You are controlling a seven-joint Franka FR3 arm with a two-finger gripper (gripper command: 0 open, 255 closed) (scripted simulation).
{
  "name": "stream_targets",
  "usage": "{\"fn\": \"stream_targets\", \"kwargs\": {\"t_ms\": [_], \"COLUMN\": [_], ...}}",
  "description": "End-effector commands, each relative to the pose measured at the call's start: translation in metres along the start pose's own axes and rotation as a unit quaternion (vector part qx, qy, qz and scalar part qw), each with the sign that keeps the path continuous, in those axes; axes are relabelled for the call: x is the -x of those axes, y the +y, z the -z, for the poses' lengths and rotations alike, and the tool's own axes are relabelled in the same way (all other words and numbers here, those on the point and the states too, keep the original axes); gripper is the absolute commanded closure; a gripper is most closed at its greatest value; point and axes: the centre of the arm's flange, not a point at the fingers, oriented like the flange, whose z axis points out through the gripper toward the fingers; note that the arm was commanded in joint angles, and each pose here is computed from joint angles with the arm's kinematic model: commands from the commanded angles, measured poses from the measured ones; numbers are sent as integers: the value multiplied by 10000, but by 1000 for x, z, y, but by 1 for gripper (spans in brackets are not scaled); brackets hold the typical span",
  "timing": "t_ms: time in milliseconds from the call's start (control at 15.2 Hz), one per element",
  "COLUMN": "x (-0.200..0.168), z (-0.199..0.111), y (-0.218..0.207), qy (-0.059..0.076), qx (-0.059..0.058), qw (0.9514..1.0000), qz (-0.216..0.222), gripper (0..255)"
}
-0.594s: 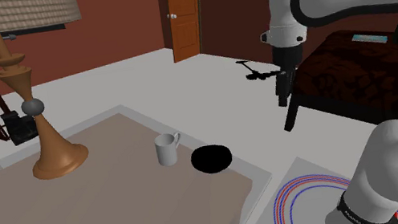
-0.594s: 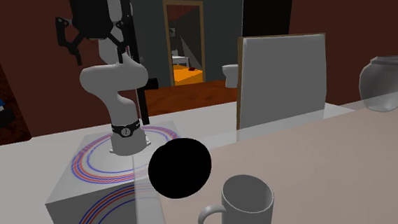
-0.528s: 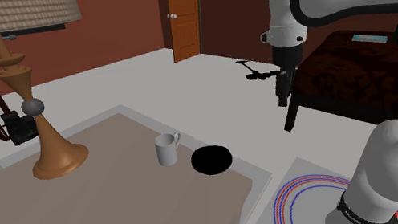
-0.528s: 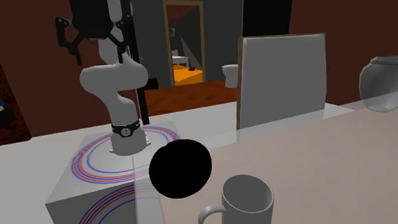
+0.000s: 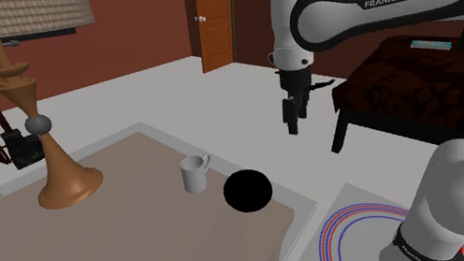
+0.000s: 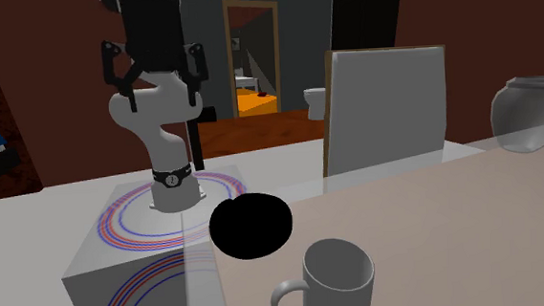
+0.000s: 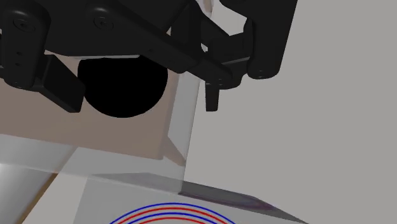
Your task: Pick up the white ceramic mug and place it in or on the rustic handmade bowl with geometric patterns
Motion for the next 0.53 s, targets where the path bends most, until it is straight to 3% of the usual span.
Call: {"fn": "stream_targets", "kwargs": {"t_ms": [0, 462], "x": [-23, -106], "z": [-8, -31], "y": [-13, -49], "qy": [-4, -32], "qx": [2, 19], "qw": [10000, 9999], "qz": [36, 160], "gripper": [0, 0]}}
